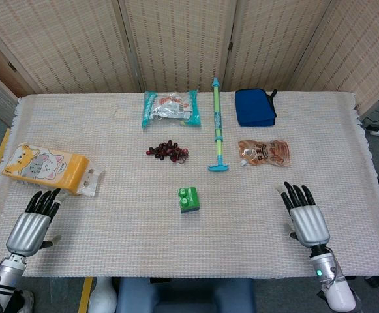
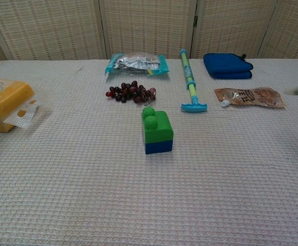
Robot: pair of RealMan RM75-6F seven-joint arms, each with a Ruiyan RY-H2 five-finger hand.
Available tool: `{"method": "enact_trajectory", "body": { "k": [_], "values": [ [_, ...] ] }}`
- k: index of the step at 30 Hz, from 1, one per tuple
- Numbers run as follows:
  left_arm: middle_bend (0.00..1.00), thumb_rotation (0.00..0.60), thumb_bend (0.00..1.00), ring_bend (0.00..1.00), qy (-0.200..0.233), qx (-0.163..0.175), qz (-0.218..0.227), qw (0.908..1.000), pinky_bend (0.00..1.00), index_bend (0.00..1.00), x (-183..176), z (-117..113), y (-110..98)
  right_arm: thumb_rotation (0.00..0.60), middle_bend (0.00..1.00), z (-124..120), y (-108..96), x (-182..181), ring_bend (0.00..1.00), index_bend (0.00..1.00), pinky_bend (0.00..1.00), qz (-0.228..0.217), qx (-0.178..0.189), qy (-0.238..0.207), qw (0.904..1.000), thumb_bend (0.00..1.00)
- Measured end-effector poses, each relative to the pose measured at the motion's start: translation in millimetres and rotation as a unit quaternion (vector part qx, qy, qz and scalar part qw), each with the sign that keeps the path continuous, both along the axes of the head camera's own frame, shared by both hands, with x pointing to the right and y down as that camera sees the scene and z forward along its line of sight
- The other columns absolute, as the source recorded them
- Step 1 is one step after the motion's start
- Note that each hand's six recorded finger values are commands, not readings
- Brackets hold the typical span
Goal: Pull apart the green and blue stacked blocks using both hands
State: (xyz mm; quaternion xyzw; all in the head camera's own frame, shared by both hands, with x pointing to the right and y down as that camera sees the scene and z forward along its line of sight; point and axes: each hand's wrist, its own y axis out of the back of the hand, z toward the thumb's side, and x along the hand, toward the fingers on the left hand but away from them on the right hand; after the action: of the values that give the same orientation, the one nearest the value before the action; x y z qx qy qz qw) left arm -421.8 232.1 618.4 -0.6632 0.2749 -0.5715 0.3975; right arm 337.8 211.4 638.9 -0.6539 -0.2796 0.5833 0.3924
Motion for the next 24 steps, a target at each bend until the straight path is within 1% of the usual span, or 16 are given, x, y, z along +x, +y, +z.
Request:
{"method": "enact_trajectory", "body": {
  "k": [3,6,7,9,12,15,17,19,22,24],
  "values": [
    [0.00,0.600,0.19,0.00,0.002,-0.002,0.002,1.0000,0.00,0.00,1.2,1.1,0.3,0.600,0.00,-0.2,0.5,-0.2,0.00,0.00,0.00,-0.001,-0.001,-0.001,1.0000,0.34],
    [0.00,0.600,0.19,0.00,0.013,-0.003,0.003,0.9999,0.00,0.00,4.1,1.0,0.5,0.600,0.00,-2.0,0.4,-0.9,0.00,0.00,0.00,-0.001,0.002,-0.004,1.0000,0.34],
    [0.00,0.600,0.19,0.00,0.021,-0.003,0.002,0.9998,0.00,0.00,5.9,0.7,0.7,0.600,0.00,-2.8,0.4,-1.3,0.00,0.00,0.00,-0.002,0.003,-0.005,1.0000,0.34],
    [0.05,0.600,0.19,0.00,0.041,-0.002,0.000,0.9992,0.00,0.02,9.7,0.1,0.5,0.600,0.00,-6.0,0.7,-1.9,0.00,0.00,0.00,-0.002,0.006,-0.010,0.9999,0.34],
    [0.12,0.600,0.19,0.00,0.092,0.003,-0.013,0.9956,0.00,0.06,18.6,0.4,-0.1,0.600,0.00,-14.1,0.4,-1.8,0.00,0.00,0.00,0.000,0.016,-0.021,0.9997,0.34],
    [0.16,0.600,0.19,0.00,0.159,0.005,-0.037,0.9866,0.00,0.08,32.3,5.2,-1.3,0.600,0.00,-22.3,0.2,-1.3,0.00,0.00,0.00,0.002,0.028,-0.032,0.9991,0.34],
    [0.17,0.600,0.19,0.00,0.208,0.002,-0.055,0.9765,0.00,0.09,46.4,11.0,-3.6,0.600,0.00,-25.6,0.6,-1.2,0.00,0.00,0.00,0.003,0.029,-0.039,0.9988,0.34],
    [0.17,0.600,0.19,0.00,0.249,-0.010,-0.059,0.9667,0.00,0.10,64.2,17.5,-7.9,0.600,0.00,-29.7,0.2,-0.1,0.00,0.00,0.00,0.004,0.031,-0.048,0.9984,0.34],
    [0.17,0.600,0.18,0.00,0.272,-0.028,-0.048,0.9607,0.00,0.11,86.4,26.8,-15.7,0.600,0.00,-34.1,-1.7,3.5,0.00,0.00,0.00,0.009,0.036,-0.053,0.9979,0.34],
    [0.17,0.600,0.18,0.00,0.280,-0.039,-0.047,0.9581,0.00,0.11,99.8,33.2,-19.4,0.600,0.00,-35.1,-3.3,5.6,0.00,0.00,0.00,0.013,0.037,-0.055,0.9977,0.34]
  ]
}}
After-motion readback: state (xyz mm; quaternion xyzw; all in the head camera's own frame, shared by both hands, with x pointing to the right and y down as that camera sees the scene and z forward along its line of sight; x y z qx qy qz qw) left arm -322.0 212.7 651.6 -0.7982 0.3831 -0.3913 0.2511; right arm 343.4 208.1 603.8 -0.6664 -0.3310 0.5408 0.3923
